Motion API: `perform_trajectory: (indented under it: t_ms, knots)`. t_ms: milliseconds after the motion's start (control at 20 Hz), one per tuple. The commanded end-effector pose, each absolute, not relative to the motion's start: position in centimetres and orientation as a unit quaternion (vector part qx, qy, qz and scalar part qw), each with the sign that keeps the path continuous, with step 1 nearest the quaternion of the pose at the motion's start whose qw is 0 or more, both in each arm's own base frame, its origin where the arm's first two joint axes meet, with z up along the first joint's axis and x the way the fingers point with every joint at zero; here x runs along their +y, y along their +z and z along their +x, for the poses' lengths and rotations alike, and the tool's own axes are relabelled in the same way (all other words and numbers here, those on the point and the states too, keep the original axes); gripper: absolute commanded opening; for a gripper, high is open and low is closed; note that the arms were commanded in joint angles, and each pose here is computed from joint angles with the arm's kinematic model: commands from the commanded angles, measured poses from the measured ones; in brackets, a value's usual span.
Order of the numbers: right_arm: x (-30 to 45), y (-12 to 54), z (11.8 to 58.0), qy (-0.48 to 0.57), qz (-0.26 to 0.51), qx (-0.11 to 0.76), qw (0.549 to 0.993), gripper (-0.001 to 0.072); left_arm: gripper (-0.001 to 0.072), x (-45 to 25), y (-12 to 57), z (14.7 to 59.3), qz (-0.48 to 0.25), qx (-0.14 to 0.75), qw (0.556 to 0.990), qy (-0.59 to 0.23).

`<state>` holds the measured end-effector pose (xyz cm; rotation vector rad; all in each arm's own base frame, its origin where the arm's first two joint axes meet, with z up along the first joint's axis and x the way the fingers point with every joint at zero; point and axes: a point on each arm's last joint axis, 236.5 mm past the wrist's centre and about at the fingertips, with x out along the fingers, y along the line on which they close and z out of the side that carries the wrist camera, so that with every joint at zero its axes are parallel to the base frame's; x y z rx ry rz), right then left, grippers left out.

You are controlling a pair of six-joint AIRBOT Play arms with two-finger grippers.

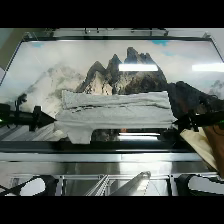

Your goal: Fold the shirts.

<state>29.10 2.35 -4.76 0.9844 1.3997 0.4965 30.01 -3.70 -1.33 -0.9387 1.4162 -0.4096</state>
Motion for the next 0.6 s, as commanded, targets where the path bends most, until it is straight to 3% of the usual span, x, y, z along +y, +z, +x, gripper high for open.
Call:
perform_trajectory:
  t_ms: [0, 250, 550]
  knots:
    - [1.7, -1.6, 34.3, 0.224, 0.455, 0.532, 0.678, 0.0015, 0.0026, -5.2, 3.1, 34.9, -0.387, 0.592, 0.671, -0.222]
    - [1.2, -1.9, 41.5, 0.205, 0.419, 0.467, 0.751, 0.0015, 0.0026, -4.9, 2.1, 41.9, -0.378, 0.599, 0.669, -0.225]
    - [2.4, -8.8, 44.3, 0.18, 0.388, 0.493, 0.757, 0.0015, 0.0019, -4.4, -4.4, 45.2, -0.399, 0.638, 0.622, -0.218]
